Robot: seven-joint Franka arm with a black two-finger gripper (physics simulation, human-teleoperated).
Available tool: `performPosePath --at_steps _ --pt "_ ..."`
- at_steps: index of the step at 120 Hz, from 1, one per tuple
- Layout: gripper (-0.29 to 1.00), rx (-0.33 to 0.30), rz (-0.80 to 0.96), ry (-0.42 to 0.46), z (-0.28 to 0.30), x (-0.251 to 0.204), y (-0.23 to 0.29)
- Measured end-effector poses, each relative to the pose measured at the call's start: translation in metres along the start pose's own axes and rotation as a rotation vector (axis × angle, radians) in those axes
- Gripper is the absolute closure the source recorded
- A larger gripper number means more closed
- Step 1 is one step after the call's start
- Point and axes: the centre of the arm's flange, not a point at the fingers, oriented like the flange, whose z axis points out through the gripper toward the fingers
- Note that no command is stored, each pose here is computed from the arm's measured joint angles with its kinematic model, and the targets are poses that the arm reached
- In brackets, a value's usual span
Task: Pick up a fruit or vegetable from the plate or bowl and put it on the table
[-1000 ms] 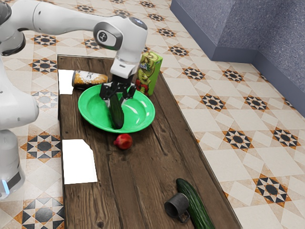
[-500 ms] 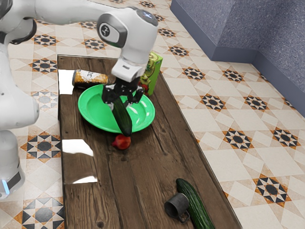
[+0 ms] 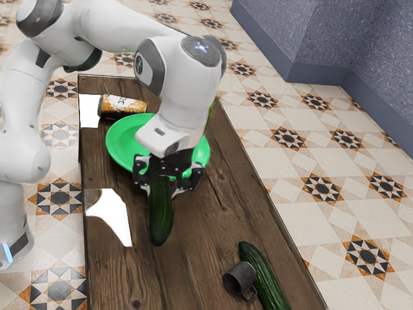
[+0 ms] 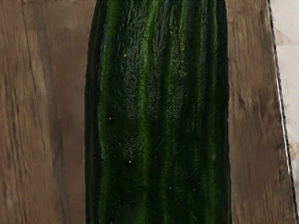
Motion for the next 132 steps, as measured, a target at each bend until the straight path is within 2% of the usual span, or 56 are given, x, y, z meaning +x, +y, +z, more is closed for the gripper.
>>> performPosePath --at_steps 19,33,49,65,97,110,122,127,132 --pt "0.47 -0.022 0.011 -0.083 0.001 0.025 0.034" --pt "0.47 -0.02 -0.072 -0.123 0.016 0.012 0.018" --pt "0.47 0.009 -0.173 -0.076 0.033 0.007 -0.005" --pt "0.46 0.0 -0.222 -0.01 0.041 0.007 -0.008" --pt "0.47 -0.115 -0.371 0.013 0.091 -0.011 -0.047" --pt "0.24 -0.136 -0.401 0.002 0.103 -0.011 -0.052" --pt "0.13 -0.146 -0.425 -0.005 0.108 -0.011 -0.055" --pt "0.1 -0.118 -0.468 -0.02 0.1 -0.018 -0.06" --pt "0.07 -0.059 -0.653 -0.055 0.065 -0.062 -0.084"
